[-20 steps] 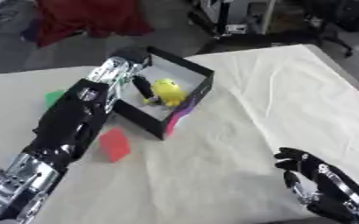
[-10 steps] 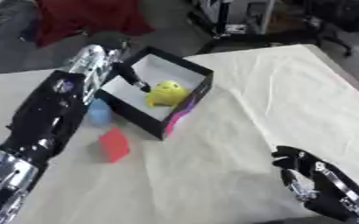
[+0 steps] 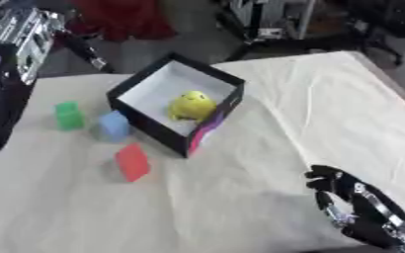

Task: Pick up objects on the table and place them in the box.

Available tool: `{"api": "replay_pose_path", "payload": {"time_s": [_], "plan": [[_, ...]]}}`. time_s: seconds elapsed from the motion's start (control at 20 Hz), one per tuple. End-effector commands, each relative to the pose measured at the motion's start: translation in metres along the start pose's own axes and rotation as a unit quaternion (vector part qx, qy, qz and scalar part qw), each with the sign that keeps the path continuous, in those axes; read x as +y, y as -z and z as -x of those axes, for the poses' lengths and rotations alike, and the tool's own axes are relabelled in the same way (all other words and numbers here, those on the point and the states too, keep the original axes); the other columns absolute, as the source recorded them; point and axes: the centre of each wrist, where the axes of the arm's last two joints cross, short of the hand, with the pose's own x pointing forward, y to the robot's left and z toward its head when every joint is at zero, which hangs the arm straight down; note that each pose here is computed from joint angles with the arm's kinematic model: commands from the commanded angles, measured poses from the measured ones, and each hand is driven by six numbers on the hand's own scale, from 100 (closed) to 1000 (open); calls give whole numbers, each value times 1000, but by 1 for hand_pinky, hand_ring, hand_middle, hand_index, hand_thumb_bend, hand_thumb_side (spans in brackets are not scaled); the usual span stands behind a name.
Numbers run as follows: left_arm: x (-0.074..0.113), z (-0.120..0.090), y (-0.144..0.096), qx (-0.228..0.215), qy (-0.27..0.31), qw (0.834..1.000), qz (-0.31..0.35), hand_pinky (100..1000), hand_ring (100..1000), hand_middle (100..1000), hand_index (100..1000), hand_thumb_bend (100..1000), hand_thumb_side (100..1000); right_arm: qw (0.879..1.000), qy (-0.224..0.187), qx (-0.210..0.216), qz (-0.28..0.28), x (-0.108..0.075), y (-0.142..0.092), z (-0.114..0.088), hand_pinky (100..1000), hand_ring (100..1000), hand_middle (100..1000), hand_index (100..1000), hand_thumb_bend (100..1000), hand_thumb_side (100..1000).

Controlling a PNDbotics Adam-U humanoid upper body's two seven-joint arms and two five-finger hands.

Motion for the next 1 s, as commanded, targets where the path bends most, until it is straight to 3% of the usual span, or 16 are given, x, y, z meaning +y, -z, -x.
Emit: {"api": "replay_pose_path", "payload": {"time_s": [0.05,0.25,0.5,0.75,1.0], "plan": [[16,19,-4,23,-4,1000,-11,798,738,764,847,860,403,1000,-12,0,6,-7,-1,-2,856,794,805,910,100,463],[-31,46,13,88,-38,993,73,796,735,757,846,819,370,1000,-12,-2,9,-8,-1,-3,856,794,805,910,100,463],[-74,41,31,115,-77,981,139,786,722,745,841,772,358,1000,-11,-4,7,-7,0,-4,856,794,805,910,100,465],[-94,42,38,123,-89,978,145,782,712,735,835,728,354,1000,-11,-5,7,-7,0,-4,856,794,804,910,100,466],[-99,43,39,123,-92,978,143,782,712,735,835,728,354,1000,-11,-5,7,-7,0,-4,856,794,804,910,100,466]]}}
